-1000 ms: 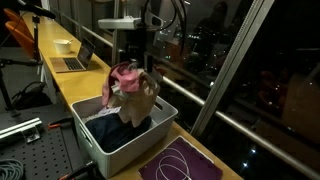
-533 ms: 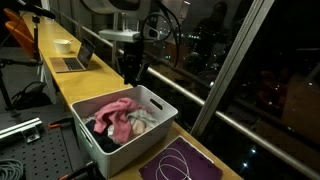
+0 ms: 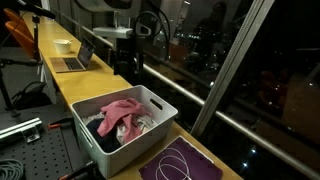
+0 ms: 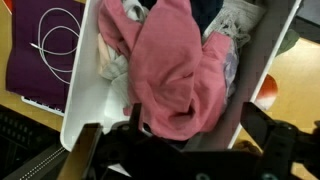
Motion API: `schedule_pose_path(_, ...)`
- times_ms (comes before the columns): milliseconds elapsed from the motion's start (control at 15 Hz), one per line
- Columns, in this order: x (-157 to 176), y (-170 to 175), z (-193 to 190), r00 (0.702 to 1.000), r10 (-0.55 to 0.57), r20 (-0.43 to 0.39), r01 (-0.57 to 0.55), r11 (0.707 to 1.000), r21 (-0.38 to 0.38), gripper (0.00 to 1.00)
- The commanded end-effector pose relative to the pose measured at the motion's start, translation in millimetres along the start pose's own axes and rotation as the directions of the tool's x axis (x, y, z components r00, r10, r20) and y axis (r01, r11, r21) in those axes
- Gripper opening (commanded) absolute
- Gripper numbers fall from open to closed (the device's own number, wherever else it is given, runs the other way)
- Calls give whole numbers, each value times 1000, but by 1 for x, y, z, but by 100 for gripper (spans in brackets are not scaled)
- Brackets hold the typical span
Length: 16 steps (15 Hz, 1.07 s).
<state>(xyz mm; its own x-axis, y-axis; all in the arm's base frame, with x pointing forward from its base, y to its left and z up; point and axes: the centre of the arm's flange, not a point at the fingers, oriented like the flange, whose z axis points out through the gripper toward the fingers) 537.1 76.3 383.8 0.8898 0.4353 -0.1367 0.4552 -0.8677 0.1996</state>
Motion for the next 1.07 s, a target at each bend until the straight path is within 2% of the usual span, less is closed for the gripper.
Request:
schedule_pose_path(0, 21, -32, -5, 999, -37, -7, 37, 999, -18, 100)
schedule_pose_path(533, 67, -110, 2, 988, -157, 2, 157, 987, -25, 100)
schedule_pose_path(1000, 103, -160, 38, 968, -248, 40, 249, 968, -13, 100)
